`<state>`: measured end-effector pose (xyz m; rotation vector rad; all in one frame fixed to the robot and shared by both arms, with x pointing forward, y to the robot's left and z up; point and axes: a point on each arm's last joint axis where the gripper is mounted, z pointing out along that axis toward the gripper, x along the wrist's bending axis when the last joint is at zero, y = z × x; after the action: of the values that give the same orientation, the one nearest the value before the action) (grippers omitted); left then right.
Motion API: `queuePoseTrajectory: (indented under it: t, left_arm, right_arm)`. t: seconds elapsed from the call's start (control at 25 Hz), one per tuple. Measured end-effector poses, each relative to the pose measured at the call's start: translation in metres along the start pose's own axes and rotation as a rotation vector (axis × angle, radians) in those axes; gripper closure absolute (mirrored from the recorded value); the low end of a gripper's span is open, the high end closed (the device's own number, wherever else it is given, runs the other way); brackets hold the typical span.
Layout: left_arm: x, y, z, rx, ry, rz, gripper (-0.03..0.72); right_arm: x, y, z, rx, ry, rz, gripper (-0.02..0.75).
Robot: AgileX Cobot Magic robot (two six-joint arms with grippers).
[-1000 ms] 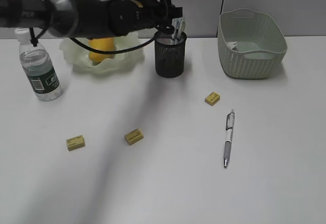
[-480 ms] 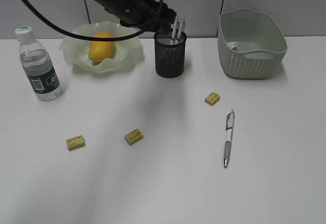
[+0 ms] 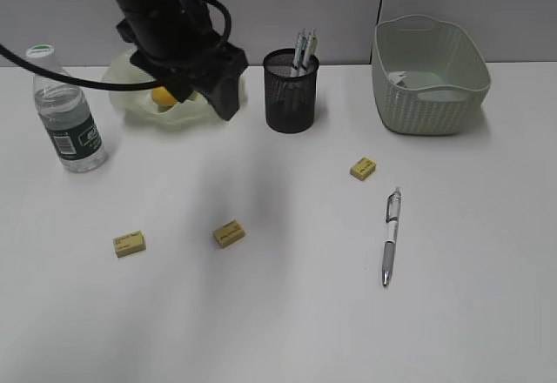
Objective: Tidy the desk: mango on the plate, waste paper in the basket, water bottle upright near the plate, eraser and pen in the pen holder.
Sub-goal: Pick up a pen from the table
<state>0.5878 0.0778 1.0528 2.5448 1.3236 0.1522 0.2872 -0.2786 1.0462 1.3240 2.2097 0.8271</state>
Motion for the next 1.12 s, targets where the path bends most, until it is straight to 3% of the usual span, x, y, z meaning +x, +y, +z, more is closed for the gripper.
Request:
queuePoseTrajectory:
  t: [0.12, 0.56, 0.84, 1.12]
  left_arm:
    - [0.004, -0.004, -0.007, 0.028, 0.043, 0.011, 0.125]
    - [0.0, -0.025, -0.057, -0.055, 0.046, -0.037, 0.138]
    - [-0.003, -0.087, -0.072, 0.006, 0.039, -0.04, 0.176]
    - [-0.008, -0.161, -0.091, -0.033, 0.041, -0.039, 0.18]
  right_arm:
    - [0.0, 0.0, 0.0, 0.0, 0.0, 0.0, 0.169]
    - [0.0, 0.0, 0.0, 0.0, 0.0, 0.0, 0.169]
    - [0.0, 0.0, 0.0, 0.0, 0.0, 0.0, 0.169]
    - [0.0, 0.0, 0.0, 0.0, 0.0, 0.0, 0.169]
